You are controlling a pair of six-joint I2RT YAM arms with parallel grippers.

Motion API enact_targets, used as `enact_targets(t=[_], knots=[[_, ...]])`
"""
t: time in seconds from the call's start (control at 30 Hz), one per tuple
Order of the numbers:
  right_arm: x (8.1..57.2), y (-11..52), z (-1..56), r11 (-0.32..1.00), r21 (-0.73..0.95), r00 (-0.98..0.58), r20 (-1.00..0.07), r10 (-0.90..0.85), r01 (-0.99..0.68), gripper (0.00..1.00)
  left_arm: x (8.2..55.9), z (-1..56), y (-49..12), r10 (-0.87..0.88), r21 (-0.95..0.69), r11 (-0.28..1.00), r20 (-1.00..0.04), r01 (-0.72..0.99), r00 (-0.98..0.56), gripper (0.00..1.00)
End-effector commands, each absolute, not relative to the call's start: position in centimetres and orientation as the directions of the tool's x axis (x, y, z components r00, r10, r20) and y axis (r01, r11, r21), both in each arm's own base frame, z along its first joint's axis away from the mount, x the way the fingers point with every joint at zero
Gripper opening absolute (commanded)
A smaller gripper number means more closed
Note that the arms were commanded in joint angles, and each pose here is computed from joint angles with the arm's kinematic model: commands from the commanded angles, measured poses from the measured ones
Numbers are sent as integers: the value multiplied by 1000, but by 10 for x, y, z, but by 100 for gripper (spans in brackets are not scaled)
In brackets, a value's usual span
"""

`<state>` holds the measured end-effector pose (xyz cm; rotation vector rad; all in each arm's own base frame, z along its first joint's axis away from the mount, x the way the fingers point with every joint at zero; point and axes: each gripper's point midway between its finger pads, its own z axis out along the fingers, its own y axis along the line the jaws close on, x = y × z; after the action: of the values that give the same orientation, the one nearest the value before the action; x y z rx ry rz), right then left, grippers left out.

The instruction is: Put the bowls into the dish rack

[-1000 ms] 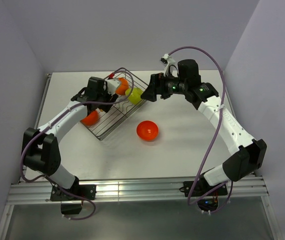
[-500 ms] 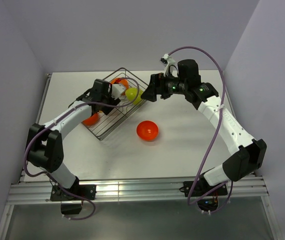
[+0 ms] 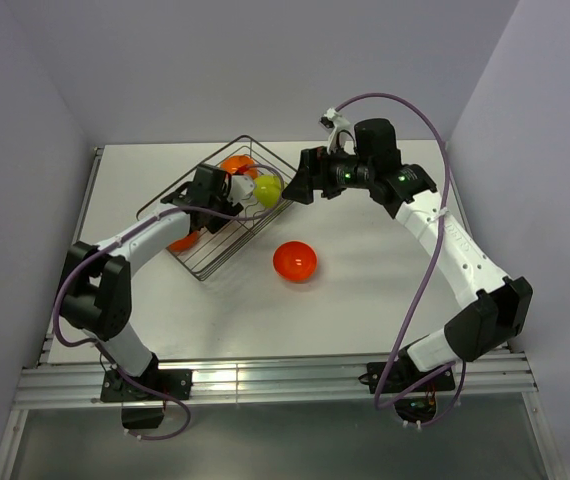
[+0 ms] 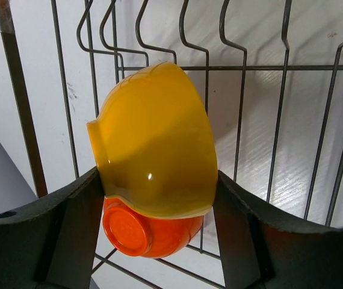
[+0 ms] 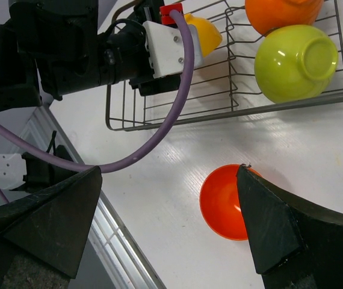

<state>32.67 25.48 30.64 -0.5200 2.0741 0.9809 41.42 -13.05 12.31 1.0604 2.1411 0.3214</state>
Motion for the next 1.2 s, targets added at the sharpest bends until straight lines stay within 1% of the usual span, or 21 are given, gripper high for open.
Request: enact_targets(t=[0.0, 0.37, 0.6, 0.97, 1.0, 1.17], knots=[[335, 253, 326, 623, 440, -577, -816, -22, -647, 100, 424, 130, -135, 782, 540, 618, -498, 572, -374, 0], [335, 252, 326, 628, 434, -576, -817, -27, -645, 100, 424, 115, -138, 794, 535, 604, -468, 591, -387, 0], [336, 251, 326, 632, 429, -573, -819, -30, -646, 100, 425, 110, -139, 793, 534, 606, -462, 590, -397, 5], [336, 250, 323, 634, 430, -576, -817, -31, -643, 100, 420, 102, -142, 799, 546, 600, -449, 585, -400, 2], [337, 250, 322, 635, 430, -577, -816, -31, -642, 100, 420, 101, -142, 795, 546, 605, -451, 579, -406, 0], [335, 249, 323, 635, 430, -576, -817, -30, -642, 100, 423, 102, -141, 760, 538, 650, -472, 537, -448, 0]])
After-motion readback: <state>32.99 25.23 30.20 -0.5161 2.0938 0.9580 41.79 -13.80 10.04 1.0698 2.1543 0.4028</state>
